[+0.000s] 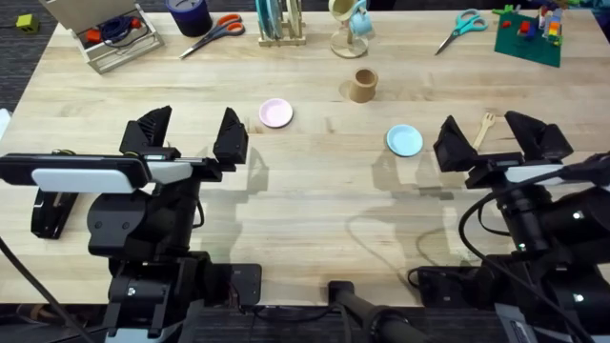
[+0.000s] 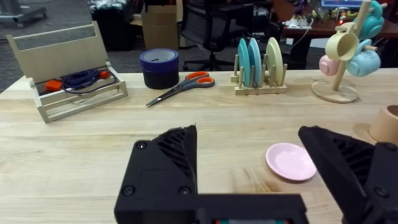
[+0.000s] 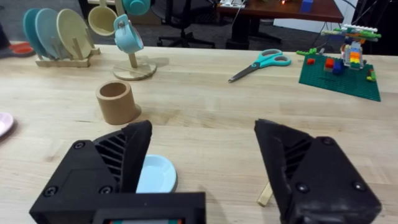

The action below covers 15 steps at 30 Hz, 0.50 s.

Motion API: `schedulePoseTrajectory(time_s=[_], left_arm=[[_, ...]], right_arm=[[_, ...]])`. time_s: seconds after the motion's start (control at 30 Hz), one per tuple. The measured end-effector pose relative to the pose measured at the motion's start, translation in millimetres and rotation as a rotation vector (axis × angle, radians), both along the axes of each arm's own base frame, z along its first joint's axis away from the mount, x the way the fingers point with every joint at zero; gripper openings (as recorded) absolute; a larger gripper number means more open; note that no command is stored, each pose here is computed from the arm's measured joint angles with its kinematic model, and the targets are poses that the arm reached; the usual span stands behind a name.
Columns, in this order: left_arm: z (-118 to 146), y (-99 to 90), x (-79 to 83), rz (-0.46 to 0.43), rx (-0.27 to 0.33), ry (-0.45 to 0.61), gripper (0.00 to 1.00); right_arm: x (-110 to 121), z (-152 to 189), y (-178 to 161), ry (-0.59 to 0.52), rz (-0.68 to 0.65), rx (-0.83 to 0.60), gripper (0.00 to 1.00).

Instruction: Pick up a utensil and set it on the pink plate, then put the other utensil in the container.

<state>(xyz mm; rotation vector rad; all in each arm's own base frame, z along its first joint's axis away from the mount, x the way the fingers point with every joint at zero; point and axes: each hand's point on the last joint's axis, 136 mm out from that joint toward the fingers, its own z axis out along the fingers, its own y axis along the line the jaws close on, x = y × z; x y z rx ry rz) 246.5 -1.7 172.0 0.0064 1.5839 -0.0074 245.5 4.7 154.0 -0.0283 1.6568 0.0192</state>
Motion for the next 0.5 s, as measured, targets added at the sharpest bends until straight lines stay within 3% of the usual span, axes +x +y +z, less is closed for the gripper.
schedulePoseTrajectory(time_s=[0.5], left_arm=[[-0.1,0.0,0.0,0.000,0.000,0.000,0.993]], right_arm=[[-0.2,-1.0,0.3,0.005,0.002,0.000,0.996]])
